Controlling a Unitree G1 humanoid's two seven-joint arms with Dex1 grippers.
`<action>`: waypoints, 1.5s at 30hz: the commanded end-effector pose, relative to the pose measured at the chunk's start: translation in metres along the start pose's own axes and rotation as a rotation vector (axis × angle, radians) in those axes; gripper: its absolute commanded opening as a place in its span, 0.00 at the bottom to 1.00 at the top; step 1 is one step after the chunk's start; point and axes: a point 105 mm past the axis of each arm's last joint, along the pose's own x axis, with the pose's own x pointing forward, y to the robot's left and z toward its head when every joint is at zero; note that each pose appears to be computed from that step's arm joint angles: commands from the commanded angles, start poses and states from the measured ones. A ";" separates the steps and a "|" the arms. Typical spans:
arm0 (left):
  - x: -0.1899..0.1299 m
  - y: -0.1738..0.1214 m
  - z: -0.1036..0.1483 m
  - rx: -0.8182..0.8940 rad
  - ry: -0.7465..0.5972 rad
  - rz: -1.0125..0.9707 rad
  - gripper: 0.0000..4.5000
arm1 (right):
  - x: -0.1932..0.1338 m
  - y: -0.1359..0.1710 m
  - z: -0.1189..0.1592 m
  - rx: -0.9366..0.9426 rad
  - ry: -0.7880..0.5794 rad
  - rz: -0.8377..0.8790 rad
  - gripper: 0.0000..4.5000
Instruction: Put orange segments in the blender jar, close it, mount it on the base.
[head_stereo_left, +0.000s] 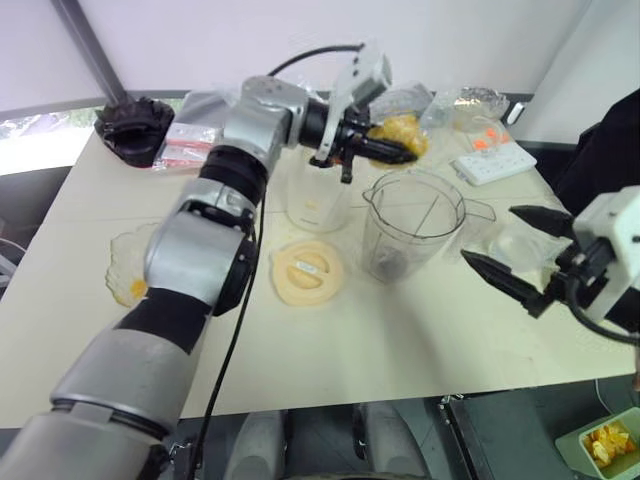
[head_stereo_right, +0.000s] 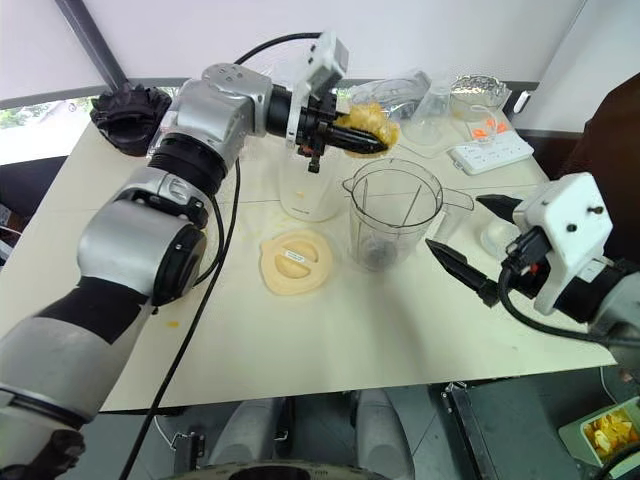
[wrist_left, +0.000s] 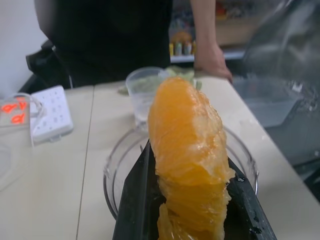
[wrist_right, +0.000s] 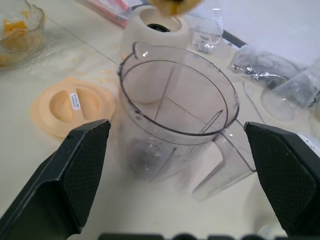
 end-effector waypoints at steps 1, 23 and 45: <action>0.006 0.000 0.006 0.047 -0.007 0.004 0.14 | -0.004 0.012 0.006 0.001 -0.032 0.001 1.00; 0.046 -0.008 -0.019 0.058 0.009 0.024 0.82 | -0.010 0.028 0.011 0.104 -0.020 -0.046 1.00; -0.082 0.006 -0.010 0.066 -0.122 0.244 0.98 | -0.039 -0.014 -0.066 0.161 0.162 -0.385 1.00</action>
